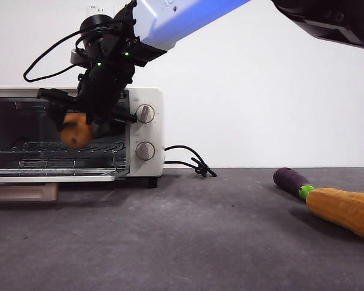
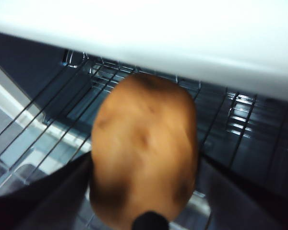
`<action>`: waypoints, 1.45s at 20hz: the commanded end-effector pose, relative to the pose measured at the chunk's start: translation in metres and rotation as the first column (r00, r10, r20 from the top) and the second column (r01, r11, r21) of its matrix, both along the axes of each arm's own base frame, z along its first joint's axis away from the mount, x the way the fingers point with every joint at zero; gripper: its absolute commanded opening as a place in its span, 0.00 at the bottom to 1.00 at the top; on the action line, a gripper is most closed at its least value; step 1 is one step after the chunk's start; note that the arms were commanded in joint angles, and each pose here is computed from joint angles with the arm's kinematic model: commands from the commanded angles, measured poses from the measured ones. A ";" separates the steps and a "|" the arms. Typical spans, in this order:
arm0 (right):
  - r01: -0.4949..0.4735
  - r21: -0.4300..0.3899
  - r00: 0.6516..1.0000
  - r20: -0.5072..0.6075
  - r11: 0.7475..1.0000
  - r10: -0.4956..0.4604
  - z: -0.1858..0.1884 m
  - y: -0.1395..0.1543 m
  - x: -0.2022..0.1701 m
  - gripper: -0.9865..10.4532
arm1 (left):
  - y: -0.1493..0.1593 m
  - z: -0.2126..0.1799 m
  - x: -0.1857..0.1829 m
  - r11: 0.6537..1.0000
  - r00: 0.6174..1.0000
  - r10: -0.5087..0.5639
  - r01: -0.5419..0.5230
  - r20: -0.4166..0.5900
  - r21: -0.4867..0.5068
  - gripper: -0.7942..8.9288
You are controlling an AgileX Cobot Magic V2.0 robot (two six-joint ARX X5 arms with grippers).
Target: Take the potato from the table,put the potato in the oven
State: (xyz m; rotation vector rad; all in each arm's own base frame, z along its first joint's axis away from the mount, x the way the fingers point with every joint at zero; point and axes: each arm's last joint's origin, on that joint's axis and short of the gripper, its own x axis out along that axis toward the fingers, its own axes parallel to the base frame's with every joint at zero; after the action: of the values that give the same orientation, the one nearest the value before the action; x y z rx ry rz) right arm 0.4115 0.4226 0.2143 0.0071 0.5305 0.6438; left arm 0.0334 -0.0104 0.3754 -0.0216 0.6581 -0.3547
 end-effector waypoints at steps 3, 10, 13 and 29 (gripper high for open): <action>-0.012 -0.033 0.999 -0.032 0.999 0.011 -0.012 0.006 -0.004 0.61 | 0.000 -0.002 -0.001 1.000 1.000 -0.005 0.005 -0.016 0.003 0.08; 0.059 -0.101 0.998 -0.012 0.993 -0.061 0.030 0.005 -0.021 0.61 | 0.000 -0.002 -0.002 1.000 1.000 -0.005 0.005 -0.020 0.003 0.08; 0.061 -0.149 0.992 -0.102 0.987 -0.077 0.057 -0.004 -0.043 0.61 | 0.000 -0.002 -0.002 1.000 1.000 -0.005 0.005 -0.020 0.003 0.08; -0.056 -0.321 0.997 0.035 0.945 0.071 0.185 -0.051 -0.144 0.11 | 0.002 0.001 0.058 0.978 0.989 0.150 -0.145 -0.020 0.147 0.08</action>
State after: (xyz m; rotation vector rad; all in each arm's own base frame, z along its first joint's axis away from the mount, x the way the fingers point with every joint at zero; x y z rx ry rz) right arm 0.2786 0.3824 0.3793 -0.3328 0.6486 0.5872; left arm 0.0899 -0.0085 0.3768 0.0492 0.7130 -0.1632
